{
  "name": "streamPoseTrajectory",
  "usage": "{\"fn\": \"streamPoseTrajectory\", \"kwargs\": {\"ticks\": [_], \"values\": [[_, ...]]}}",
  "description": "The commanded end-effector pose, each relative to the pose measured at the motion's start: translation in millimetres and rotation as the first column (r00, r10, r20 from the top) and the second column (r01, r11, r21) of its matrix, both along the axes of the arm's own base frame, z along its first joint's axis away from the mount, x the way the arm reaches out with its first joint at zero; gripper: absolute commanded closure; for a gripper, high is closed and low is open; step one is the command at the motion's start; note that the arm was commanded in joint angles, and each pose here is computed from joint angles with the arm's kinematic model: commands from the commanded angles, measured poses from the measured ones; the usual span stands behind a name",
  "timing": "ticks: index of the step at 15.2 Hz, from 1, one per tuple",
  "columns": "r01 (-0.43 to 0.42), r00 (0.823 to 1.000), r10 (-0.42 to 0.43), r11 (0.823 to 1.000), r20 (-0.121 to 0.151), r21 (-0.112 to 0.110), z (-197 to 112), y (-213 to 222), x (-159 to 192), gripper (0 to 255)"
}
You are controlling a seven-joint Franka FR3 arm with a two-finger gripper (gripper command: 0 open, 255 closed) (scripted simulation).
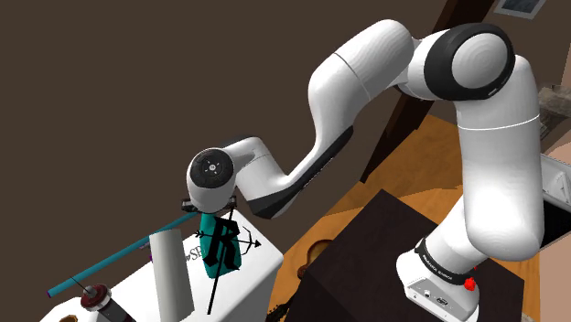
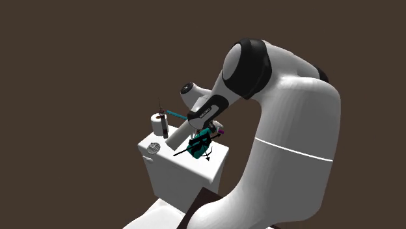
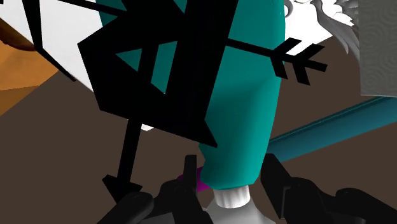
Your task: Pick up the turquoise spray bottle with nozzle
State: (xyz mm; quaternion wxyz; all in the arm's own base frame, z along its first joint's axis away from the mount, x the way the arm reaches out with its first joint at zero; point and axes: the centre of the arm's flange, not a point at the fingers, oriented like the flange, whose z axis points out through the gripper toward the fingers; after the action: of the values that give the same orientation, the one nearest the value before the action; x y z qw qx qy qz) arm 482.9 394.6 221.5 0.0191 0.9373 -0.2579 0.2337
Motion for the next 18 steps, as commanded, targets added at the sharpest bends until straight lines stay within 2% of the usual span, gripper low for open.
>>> {"fn": "streamPoseTrajectory", "kwargs": {"ticks": [1,7,18], "values": [[-0.001,1.000,0.001,1.000,0.000,0.001,0.0,0.4,-0.1,255],[-0.001,1.000,0.001,1.000,0.000,0.001,0.1,0.3,-0.1,255],[-0.001,1.000,0.001,1.000,0.000,0.001,58.2,0.3,-0.1,255]]}}
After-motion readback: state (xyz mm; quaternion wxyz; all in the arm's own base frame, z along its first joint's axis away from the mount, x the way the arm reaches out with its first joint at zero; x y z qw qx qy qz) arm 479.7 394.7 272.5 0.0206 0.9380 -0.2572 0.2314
